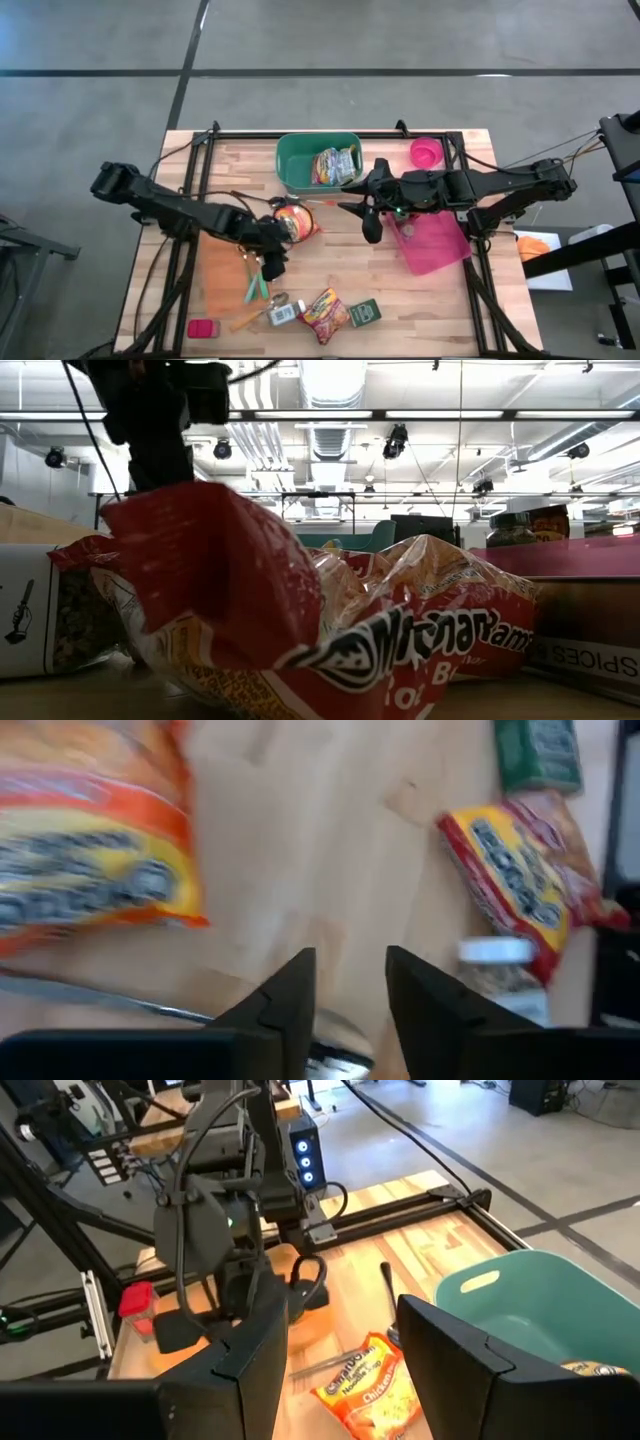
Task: Pick & Place Food Item
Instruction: Put the orange noodle pack into the green bin
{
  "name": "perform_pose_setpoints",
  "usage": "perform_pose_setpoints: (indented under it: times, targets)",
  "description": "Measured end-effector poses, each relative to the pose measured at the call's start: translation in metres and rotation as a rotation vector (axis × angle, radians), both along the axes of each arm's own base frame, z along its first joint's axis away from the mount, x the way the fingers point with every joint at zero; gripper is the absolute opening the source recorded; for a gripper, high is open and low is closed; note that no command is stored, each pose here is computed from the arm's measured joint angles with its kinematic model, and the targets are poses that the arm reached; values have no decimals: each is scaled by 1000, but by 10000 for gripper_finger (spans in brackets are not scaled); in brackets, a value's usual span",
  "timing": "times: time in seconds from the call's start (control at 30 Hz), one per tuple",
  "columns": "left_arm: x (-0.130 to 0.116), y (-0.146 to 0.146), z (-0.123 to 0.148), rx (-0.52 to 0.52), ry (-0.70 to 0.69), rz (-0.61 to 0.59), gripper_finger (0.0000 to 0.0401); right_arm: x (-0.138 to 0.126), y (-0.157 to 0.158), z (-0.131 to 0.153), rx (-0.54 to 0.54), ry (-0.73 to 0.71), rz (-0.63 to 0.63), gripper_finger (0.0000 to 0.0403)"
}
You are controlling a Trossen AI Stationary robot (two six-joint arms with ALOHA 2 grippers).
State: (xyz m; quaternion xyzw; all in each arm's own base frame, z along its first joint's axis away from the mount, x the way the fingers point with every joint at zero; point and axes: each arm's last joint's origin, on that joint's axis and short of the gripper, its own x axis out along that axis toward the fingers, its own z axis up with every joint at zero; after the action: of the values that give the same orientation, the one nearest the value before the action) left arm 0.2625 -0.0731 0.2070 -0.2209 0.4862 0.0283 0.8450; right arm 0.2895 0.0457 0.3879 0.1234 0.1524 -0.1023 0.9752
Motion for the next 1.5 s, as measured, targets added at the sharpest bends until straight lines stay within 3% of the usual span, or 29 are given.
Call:
perform_pose_setpoints:
  times: [0.1, 0.2, 0.27, 0.37, 0.43, 0.57, 0.93, 1.27, 1.4, 1.5]
  targets:
    - [7, -2, -8, -35, 15, -3, 171, 0, 0, -1, 8, 12, -4, 185]
    - [10, -1, -17, -2, 41, 15, 218, 0, 0, -1, 8, 12, -4, 185]
    - [12, -1, -20, 85, 20, -19, 242, 0, 0, -1, 8, 11, -4, 185]
    - [14, -6, -22, 313, -18, -127, 260, 0, 0, -3, 4, 17, -3, 185]
    - [16, -9, -21, 436, -34, -180, 262, 0, 0, -3, 1, 20, -2, 185]
    - [20, -8, -24, 579, -32, -230, 263, 0, 0, -4, -2, 21, -1, 185]
    - [28, -7, -58, 671, 91, -291, 264, 0, 0, -6, -2, 31, -1, 185]
    - [29, -2, -66, 867, 126, -206, 261, -1, 0, -8, -6, 52, -1, 185]
    - [29, 1, -65, 934, 139, -207, 241, -1, 0, -8, -6, 54, 0, 185]
    - [28, 2, -69, 927, 150, -213, 213, -1, 0, -8, -6, 54, 0, 185]
